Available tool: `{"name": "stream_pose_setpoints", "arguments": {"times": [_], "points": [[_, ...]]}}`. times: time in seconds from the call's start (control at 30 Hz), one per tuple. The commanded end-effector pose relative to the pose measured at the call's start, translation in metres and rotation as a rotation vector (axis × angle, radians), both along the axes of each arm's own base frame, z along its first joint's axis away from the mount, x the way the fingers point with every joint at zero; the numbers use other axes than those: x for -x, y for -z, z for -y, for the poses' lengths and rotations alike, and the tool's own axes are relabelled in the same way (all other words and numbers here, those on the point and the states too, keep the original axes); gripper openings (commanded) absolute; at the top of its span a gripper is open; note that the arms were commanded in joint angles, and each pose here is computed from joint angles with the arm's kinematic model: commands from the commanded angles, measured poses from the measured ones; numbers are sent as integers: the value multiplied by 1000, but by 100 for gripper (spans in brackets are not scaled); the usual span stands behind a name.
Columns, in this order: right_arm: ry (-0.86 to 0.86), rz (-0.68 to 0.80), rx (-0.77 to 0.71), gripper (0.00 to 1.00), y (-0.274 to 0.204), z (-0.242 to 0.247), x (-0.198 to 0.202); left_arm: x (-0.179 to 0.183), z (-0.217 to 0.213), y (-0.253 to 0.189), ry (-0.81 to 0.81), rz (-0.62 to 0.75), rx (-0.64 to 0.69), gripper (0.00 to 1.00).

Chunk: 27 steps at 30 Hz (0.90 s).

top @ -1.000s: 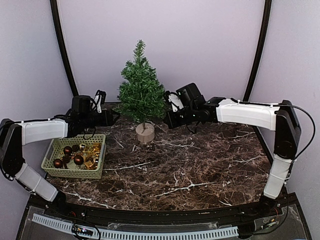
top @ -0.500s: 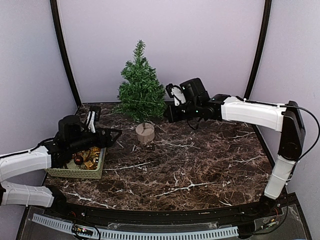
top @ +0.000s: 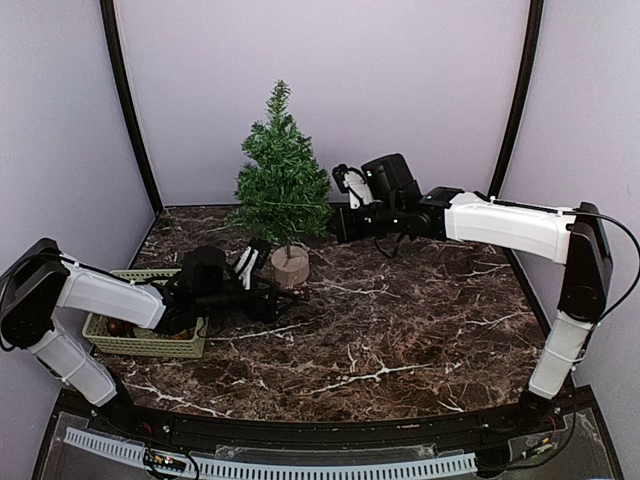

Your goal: Decorate the small christmas tree

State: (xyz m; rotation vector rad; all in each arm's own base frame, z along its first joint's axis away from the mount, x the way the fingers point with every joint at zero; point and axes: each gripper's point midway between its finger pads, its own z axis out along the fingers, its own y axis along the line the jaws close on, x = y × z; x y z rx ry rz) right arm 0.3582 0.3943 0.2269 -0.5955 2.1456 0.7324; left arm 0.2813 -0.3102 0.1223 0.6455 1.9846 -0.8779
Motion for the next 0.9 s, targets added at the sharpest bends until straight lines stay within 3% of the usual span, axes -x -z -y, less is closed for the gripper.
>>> {"name": "stream_pose_setpoints", "arguments": {"times": [0.0, 0.13, 0.2, 0.27, 0.3, 0.37, 0.43, 0.6, 0.67, 0.8, 0.87], "points": [[-13, 49, -55, 0, -29, -4, 2, -12, 17, -23, 31, 116, 25, 88], [-16, 51, -58, 0, -31, -4, 1, -20, 19, -18, 21, 135, -5, 86], [-18, 52, -61, 0, -32, -5, 2, -23, 21, -14, 17, 129, -19, 70], [-18, 54, -61, 0, -33, -5, 1, -23, 23, -9, 25, 108, -33, 45], [-15, 56, -58, 0, -33, -4, 1, -23, 24, -8, 28, 103, -34, 27], [-6, 59, -54, 0, -33, -3, 0, -19, 26, -8, 39, 91, -31, 7], [4, 60, -56, 0, -35, 0, -1, -13, 28, -11, 51, 85, -22, 0], [26, 70, -94, 52, -48, 16, 5, 15, 32, -29, 66, 37, 58, 0], [38, 73, -119, 68, -54, 26, 12, 28, 34, -36, 69, 3, 103, 0], [54, 88, -186, 89, -66, 50, 33, 49, 41, -46, 60, -65, 165, 0], [41, 92, -225, 93, -68, 60, 48, 56, 46, -53, 54, -83, 185, 0]]}}
